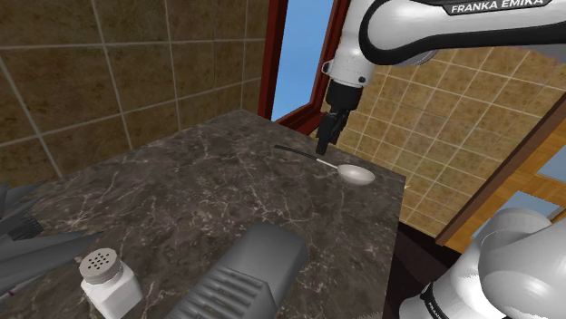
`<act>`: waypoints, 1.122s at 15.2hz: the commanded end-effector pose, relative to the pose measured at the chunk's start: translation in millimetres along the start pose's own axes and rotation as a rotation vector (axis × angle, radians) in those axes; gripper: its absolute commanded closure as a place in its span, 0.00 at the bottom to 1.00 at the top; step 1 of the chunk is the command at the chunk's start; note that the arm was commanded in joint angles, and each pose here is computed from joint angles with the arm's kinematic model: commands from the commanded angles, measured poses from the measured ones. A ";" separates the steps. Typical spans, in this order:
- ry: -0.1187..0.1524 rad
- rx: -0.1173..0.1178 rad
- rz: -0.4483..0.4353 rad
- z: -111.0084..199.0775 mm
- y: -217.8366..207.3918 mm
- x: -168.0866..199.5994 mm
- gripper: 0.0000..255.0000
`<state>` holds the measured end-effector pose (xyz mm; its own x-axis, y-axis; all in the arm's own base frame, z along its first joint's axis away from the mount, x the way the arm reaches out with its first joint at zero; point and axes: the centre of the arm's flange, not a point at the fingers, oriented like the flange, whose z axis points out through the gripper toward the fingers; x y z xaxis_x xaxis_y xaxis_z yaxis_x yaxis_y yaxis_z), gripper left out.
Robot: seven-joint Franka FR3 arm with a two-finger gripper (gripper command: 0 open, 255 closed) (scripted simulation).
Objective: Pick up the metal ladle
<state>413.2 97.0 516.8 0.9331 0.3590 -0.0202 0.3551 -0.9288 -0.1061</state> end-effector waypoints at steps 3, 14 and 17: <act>-0.007 0.004 -0.010 25.0 1.9 4.0 0.00; -0.007 0.003 -0.010 43.9 4.3 3.7 1.00; -0.007 0.003 -0.010 44.0 4.3 3.6 1.00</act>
<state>415.7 98.4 472.9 0.9292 0.3688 -0.0251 0.3642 -0.9249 -0.1097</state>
